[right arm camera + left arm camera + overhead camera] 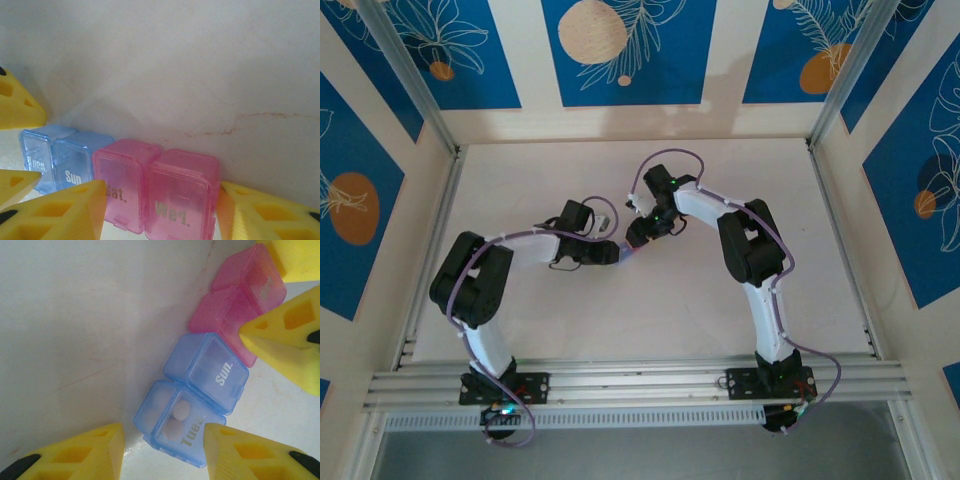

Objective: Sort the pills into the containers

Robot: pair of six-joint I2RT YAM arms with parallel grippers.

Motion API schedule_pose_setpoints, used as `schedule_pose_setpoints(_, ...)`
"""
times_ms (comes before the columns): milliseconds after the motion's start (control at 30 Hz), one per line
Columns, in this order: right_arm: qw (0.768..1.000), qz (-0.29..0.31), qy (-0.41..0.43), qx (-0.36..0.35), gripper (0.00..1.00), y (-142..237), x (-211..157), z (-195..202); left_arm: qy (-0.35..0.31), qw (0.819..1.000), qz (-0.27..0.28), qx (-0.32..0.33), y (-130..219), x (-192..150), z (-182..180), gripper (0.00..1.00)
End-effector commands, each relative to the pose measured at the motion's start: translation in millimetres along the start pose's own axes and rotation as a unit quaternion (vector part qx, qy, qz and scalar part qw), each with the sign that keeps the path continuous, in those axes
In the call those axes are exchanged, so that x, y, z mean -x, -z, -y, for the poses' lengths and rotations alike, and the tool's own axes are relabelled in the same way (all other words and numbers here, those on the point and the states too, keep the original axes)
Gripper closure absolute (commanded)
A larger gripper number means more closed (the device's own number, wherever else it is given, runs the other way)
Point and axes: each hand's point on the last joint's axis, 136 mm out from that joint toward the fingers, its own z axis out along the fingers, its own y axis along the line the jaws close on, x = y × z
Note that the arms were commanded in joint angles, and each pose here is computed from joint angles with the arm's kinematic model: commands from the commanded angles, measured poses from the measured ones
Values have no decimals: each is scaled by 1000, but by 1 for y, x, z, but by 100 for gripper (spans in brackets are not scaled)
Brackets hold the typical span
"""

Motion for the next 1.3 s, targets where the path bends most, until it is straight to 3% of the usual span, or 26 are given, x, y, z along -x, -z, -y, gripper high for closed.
schedule_pose_setpoints(0,999,-36,-22,-13,42,-4,-23,8,12,996,-49,69,-14,-30,-34,55)
schedule_pose_setpoints(367,998,19,-53,-32,40,16,-3,10,-15,997,43,69,31,40,0,48)
schedule_pose_setpoints(567,989,64,-119,-59,35,39,5,27,-14,993,94,67,57,51,10,46)
schedule_pose_setpoints(800,984,123,-122,-53,32,69,13,14,-25,987,141,71,89,55,17,45)
schedule_pose_setpoints(1000,980,172,-88,-49,32,106,12,-16,-50,973,215,75,129,55,23,44)
schedule_pose_setpoints(1267,969,235,-11,-74,32,149,-36,-55,-95,935,331,82,193,34,26,36)
